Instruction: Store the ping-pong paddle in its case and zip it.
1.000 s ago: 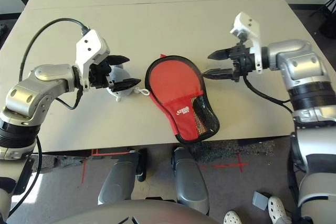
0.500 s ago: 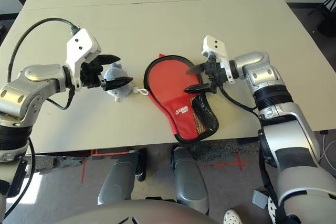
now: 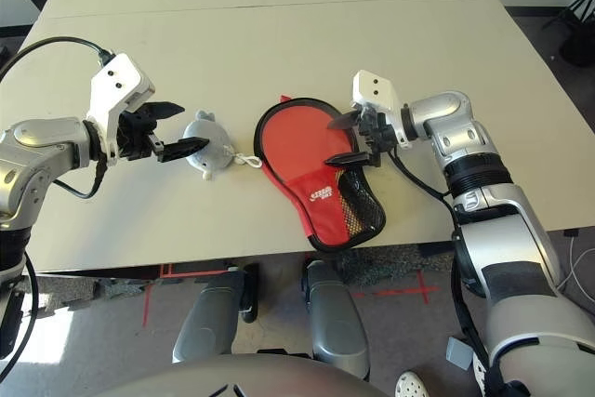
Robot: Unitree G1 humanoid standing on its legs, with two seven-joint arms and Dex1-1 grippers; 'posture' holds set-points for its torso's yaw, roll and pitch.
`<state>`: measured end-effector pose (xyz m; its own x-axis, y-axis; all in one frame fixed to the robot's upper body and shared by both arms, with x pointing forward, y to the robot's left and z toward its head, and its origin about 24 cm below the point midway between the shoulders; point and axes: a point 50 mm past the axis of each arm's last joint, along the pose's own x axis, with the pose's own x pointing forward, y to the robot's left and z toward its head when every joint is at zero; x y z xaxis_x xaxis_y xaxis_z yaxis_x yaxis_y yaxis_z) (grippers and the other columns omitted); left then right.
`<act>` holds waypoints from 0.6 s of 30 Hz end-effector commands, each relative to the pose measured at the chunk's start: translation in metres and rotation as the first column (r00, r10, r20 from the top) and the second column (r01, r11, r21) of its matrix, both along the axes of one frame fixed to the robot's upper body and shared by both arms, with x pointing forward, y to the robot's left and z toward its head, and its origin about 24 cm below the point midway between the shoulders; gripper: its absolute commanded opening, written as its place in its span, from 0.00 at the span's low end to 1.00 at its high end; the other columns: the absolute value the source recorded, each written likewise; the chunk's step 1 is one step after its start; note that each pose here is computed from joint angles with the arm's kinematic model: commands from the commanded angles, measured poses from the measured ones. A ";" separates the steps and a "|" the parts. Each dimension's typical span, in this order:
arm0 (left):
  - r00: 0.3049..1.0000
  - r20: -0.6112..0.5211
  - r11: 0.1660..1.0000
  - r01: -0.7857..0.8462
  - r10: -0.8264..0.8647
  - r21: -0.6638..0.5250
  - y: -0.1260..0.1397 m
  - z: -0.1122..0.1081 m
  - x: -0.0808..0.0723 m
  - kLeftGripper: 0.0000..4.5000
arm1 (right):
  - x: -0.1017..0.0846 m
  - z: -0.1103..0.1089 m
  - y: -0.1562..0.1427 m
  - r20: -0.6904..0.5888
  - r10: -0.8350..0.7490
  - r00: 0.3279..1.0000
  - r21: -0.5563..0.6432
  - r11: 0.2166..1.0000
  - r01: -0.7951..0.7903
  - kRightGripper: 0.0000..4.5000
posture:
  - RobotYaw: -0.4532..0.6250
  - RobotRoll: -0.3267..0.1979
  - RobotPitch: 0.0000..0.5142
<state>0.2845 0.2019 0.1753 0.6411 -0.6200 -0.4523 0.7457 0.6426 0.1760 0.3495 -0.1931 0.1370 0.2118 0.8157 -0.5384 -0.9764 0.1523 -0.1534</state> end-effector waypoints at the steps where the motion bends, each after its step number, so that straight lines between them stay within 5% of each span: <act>1: 0.998 -0.059 0.999 0.015 -0.013 0.028 -0.003 -0.012 -0.003 1.00 | -0.006 -0.024 -0.006 -0.080 -0.042 0.996 -0.057 0.998 0.038 0.99 | 0.54 0.62 0.45; 11: 0.987 -0.135 0.996 0.091 -0.089 0.007 -0.015 -0.024 -0.009 1.00 | -0.006 -0.026 -0.006 -0.066 -0.053 0.996 -0.062 0.997 0.049 0.99 | 0.53 0.62 0.45; 18: 0.976 -0.139 0.986 0.166 -0.169 -0.036 -0.021 -0.020 -0.013 0.45 | -0.008 -0.030 -0.007 -0.054 -0.055 0.997 -0.087 0.995 0.050 1.00 | 0.52 0.62 0.44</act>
